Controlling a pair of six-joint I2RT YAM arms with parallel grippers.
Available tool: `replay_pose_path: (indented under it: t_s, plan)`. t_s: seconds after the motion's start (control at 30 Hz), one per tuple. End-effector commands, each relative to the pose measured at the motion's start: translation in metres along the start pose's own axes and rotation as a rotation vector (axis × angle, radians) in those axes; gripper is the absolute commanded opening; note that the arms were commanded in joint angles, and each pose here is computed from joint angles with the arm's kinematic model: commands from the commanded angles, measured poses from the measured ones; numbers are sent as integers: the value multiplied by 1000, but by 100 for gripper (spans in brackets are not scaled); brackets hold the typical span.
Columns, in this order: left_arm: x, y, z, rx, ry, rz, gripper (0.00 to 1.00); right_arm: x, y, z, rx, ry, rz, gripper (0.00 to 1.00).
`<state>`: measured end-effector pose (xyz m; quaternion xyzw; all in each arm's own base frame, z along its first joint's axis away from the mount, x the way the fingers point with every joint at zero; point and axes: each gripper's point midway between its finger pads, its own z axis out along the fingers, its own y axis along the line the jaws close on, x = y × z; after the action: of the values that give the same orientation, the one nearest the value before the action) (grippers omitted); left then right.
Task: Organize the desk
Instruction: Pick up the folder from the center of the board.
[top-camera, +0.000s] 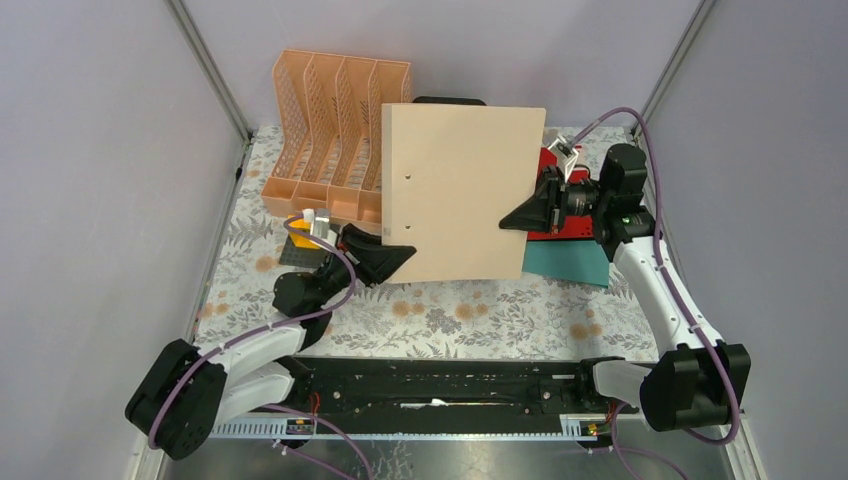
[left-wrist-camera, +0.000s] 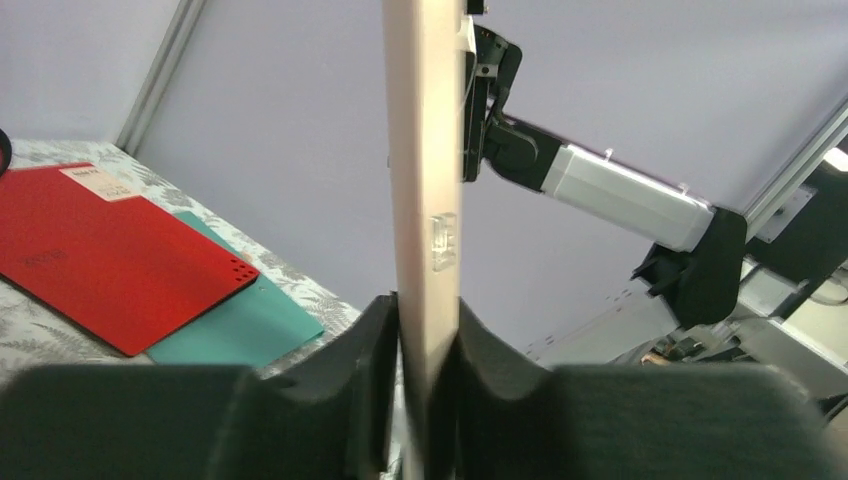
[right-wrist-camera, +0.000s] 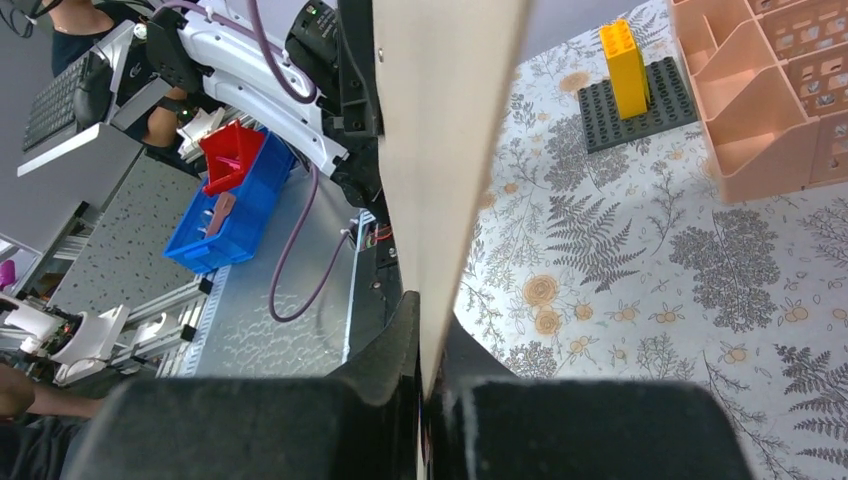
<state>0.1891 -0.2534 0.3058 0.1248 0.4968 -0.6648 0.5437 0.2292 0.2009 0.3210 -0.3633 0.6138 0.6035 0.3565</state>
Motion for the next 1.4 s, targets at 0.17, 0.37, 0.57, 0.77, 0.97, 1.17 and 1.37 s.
replay_pose_path:
  t_s: [0.17,0.37,0.57,0.77,0.97,1.17,1.37]
  plan:
    - [-17,-5,-2,60,81,59,99,9,18,0,-54,13,-130,0]
    - [-36,0,19,88,194,66,99,15,18,3,-78,25,-107,0]
    - [-52,5,49,71,324,4,99,21,17,4,-82,28,-105,0]
    - [-62,9,60,6,449,22,88,23,15,4,-75,26,-101,0]
    - [-63,9,66,21,506,0,55,25,13,4,-71,26,-98,0]
    - [-66,7,68,33,494,12,0,26,14,4,-69,26,-106,0]
    - [-79,-3,67,15,426,97,0,27,13,4,-65,25,-110,23]
